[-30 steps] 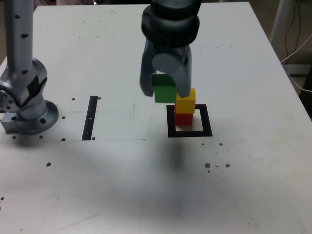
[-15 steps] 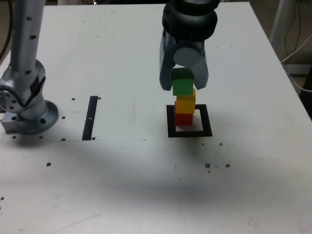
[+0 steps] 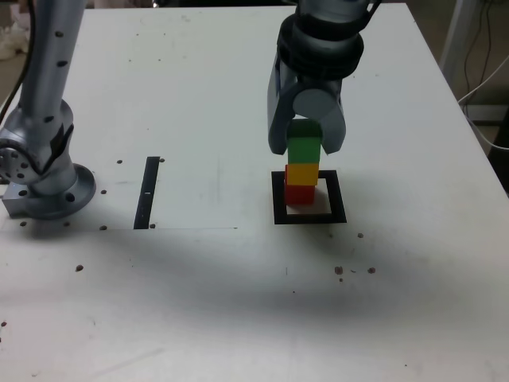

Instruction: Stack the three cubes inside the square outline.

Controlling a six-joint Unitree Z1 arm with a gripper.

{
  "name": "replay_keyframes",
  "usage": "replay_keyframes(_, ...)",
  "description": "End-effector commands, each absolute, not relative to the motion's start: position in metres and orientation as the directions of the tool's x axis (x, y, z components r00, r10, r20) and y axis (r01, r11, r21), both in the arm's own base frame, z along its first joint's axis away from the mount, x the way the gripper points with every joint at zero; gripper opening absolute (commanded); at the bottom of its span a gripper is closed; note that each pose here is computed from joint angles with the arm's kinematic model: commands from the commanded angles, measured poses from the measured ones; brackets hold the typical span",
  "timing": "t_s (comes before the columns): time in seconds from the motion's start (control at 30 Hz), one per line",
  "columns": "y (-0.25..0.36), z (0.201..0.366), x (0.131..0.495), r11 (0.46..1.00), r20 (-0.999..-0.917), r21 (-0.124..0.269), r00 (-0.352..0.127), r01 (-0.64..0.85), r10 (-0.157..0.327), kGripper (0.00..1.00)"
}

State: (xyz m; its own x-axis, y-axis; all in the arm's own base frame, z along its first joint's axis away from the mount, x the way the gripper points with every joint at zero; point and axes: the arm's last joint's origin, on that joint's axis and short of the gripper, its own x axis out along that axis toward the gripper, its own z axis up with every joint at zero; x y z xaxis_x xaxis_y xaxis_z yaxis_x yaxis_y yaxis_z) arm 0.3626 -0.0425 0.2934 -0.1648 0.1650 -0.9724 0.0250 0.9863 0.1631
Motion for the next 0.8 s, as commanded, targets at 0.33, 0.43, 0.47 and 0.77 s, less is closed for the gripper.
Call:
replay_keyframes(0.33,-0.037,0.286,0.367,0.986,-0.9683,0.163,-0.185,0.040,0.167,0.99)
replay_keyframes(0.43,-0.037,0.286,0.366,0.986,-0.9682,0.162,-0.186,0.040,0.167,0.99)
replay_keyframes(0.47,-0.037,0.286,0.366,0.986,-0.9682,0.162,-0.187,0.040,0.167,0.99)
replay_keyframes(0.77,-0.035,0.296,0.359,0.982,-0.9669,0.186,-0.169,0.045,0.191,0.99)
